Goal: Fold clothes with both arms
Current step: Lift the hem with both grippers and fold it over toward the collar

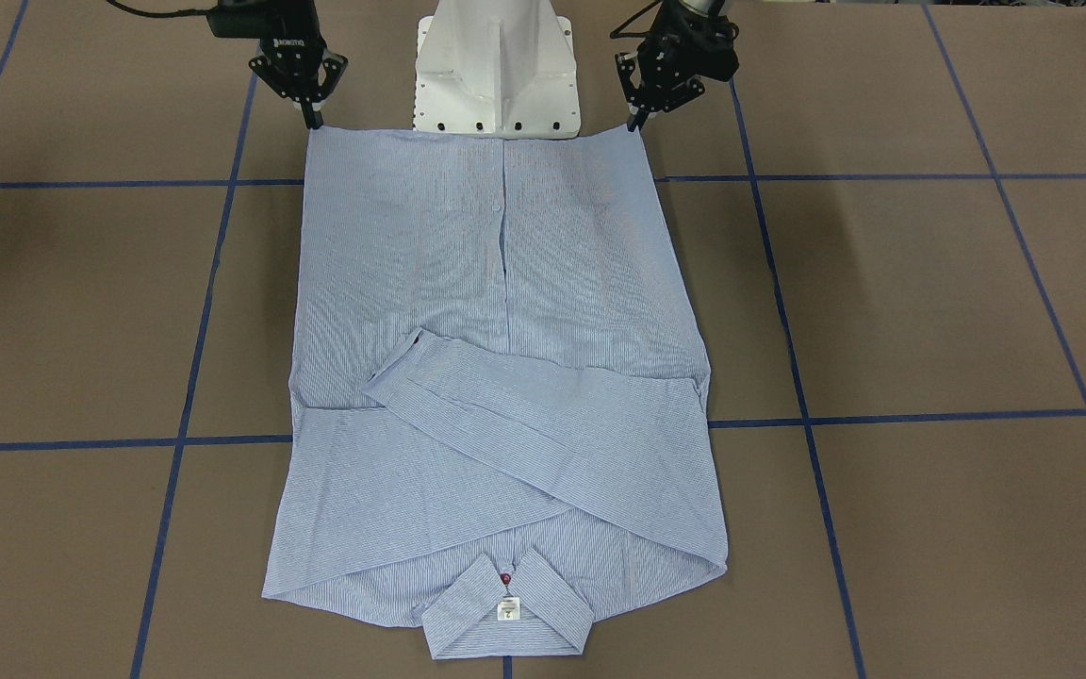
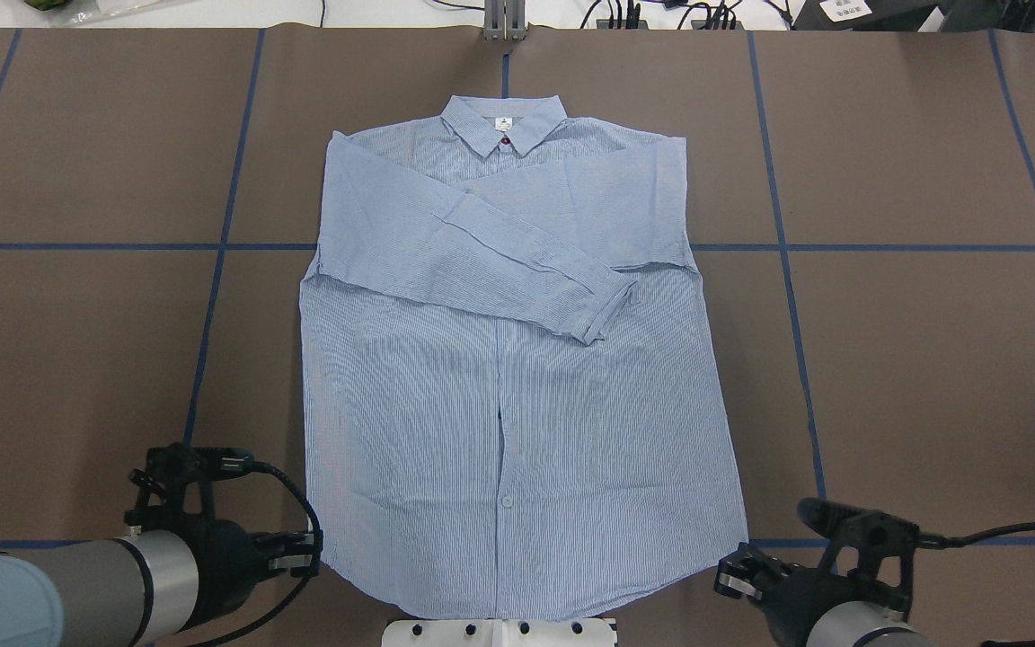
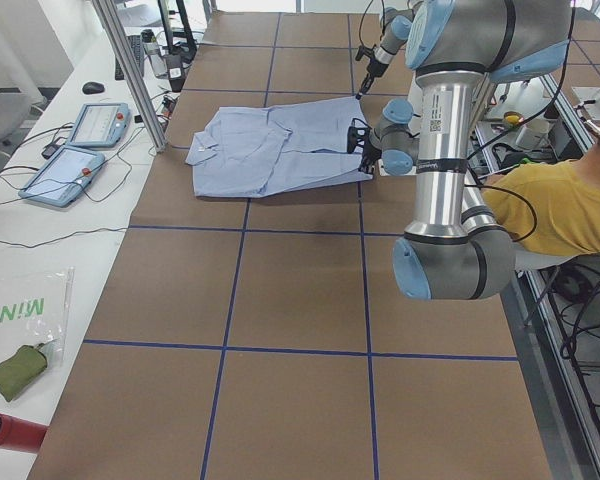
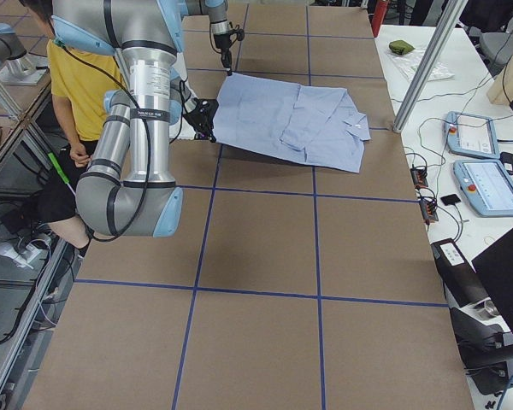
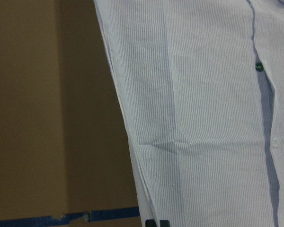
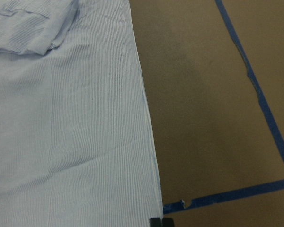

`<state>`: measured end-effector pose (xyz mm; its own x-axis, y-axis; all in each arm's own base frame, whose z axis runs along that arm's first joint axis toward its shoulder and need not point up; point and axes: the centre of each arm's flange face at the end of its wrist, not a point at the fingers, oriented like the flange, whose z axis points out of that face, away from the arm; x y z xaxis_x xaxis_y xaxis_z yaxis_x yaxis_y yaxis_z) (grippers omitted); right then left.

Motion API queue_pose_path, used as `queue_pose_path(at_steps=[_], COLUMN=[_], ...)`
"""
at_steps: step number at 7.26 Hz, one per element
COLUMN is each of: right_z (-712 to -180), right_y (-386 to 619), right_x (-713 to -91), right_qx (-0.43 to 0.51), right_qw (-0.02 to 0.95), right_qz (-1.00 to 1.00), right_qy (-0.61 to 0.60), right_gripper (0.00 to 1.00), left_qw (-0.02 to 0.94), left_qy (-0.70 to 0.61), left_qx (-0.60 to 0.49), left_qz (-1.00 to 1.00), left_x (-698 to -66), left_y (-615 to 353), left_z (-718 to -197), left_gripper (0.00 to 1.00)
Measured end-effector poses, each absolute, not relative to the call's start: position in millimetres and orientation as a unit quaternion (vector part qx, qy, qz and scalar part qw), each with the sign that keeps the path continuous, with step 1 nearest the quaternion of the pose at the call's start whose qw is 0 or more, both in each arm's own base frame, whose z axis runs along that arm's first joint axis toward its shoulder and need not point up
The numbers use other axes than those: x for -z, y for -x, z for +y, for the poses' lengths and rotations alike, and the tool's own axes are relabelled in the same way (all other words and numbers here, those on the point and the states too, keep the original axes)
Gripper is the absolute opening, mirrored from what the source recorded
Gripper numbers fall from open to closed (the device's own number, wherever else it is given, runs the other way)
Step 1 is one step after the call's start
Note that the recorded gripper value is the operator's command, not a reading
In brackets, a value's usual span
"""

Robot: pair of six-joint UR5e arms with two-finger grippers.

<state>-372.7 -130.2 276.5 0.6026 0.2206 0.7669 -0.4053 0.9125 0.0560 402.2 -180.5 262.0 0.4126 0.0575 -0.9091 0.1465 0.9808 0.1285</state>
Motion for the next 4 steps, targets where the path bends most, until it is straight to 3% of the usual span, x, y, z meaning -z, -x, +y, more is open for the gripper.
queue_pose_path(at_steps=[2, 4], right_z=[-141, -170], right_y=[299, 278], right_x=[-215, -196], right_qx=[-0.178, -0.194], right_qw=[0.887, 0.883], right_qz=[-0.423, -0.425], right_qy=[-0.054, -0.051], right_gripper=[0.00, 0.00], left_qw=[0.817, 0.816], left_qy=[-0.053, -0.050], left_qx=[-0.006, -0.028], left_qz=[0.575, 0.576], left_x=[-202, -173], left_y=[-332, -287], left_z=[-165, -176], left_gripper=[0.00, 0.00])
